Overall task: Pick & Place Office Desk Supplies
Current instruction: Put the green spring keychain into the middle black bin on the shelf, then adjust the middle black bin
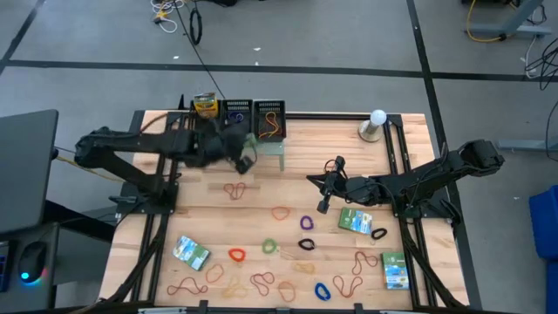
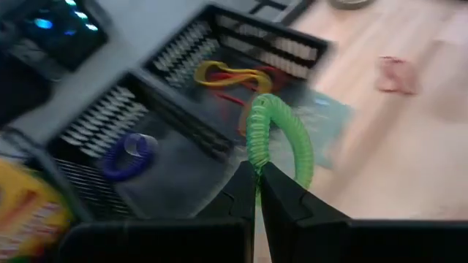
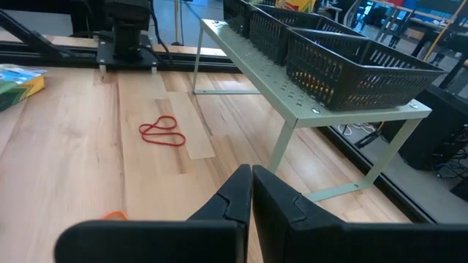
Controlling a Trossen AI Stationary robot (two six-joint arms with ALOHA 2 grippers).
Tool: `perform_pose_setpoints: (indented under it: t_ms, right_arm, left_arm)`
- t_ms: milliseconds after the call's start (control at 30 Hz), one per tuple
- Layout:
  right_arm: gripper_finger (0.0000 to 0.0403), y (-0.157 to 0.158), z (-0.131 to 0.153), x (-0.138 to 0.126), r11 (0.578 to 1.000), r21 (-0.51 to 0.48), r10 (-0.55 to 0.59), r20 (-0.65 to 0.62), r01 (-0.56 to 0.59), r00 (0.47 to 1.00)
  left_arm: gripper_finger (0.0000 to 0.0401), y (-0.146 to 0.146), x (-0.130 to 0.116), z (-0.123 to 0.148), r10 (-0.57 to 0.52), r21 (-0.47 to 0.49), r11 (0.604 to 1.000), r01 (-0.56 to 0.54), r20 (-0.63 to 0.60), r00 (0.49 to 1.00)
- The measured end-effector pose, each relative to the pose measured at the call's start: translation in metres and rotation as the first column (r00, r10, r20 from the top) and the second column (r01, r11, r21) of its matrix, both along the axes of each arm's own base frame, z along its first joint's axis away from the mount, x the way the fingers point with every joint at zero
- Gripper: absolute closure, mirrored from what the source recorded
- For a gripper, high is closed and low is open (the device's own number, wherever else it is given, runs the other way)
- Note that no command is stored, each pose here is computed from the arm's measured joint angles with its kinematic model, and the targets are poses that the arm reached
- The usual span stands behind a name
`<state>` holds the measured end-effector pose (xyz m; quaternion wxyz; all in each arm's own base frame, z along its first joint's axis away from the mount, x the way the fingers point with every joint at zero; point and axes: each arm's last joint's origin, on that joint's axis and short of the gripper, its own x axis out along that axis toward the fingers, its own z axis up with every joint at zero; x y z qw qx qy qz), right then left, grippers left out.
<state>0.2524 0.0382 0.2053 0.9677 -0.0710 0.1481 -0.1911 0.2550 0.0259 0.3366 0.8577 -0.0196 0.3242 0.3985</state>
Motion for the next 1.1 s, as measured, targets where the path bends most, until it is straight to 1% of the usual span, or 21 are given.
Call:
perform_pose_setpoints:
  t_ms: [133,233,367,467,600,767,867,967,1033,1100]
  right_arm:
    - [0.0380,0.000,0.000,0.000,1.000,0.000,0.000,0.000,0.000,1.000]
    - [0.0380,0.000,0.000,0.000,1.000,0.001,0.000,0.000,0.000,1.000]
    - [0.0380,0.000,0.000,0.000,1.000,0.001,0.000,0.000,0.000,1.000]
    - [0.0380,0.000,0.000,0.000,1.000,0.000,0.000,0.000,0.000,1.000]
    - [0.0380,0.000,0.000,0.000,1.000,0.001,0.000,0.000,0.000,1.000]
    - [0.0380,0.000,0.000,0.000,1.000,0.001,0.000,0.000,0.000,1.000]
    - [0.0380,0.000,0.000,0.000,1.000,0.001,-0.001,0.000,0.001,1.000]
    - [0.0380,0.000,0.000,0.000,1.000,0.001,0.000,0.000,0.000,1.000]
    - [0.0380,0.000,0.000,0.000,1.000,0.001,0.000,0.000,0.000,1.000]
    - [0.0380,0.000,0.000,0.000,1.000,0.000,0.000,0.000,0.000,1.000]
  left_arm:
    - [0.0390,0.035,-0.004,0.001,0.068,0.018,0.998,-0.067,-0.041,0.997]
    - [0.0390,0.054,-0.010,-0.001,0.079,0.002,0.997,-0.080,-0.085,0.993]
    - [0.0390,0.071,-0.017,-0.003,0.059,-0.060,0.996,-0.067,-0.125,0.990]
    - [0.0390,0.080,-0.020,-0.007,0.036,-0.114,0.992,-0.051,-0.130,0.991]
    - [0.0378,0.088,-0.016,-0.018,0.019,-0.159,0.986,-0.048,-0.182,0.983]
    - [0.0326,0.096,-0.014,-0.024,0.020,-0.155,0.986,-0.055,-0.221,0.975]
    - [0.0295,0.096,-0.016,-0.022,0.028,-0.149,0.987,-0.061,-0.218,0.976]
    - [0.0271,0.093,-0.019,-0.017,0.022,-0.142,0.989,-0.050,-0.198,0.980]
    - [0.0263,0.088,-0.022,-0.013,-0.006,-0.133,0.991,-0.021,-0.201,0.980]
    - [0.0262,0.082,-0.023,-0.010,-0.020,-0.131,0.991,-0.005,-0.194,0.981]
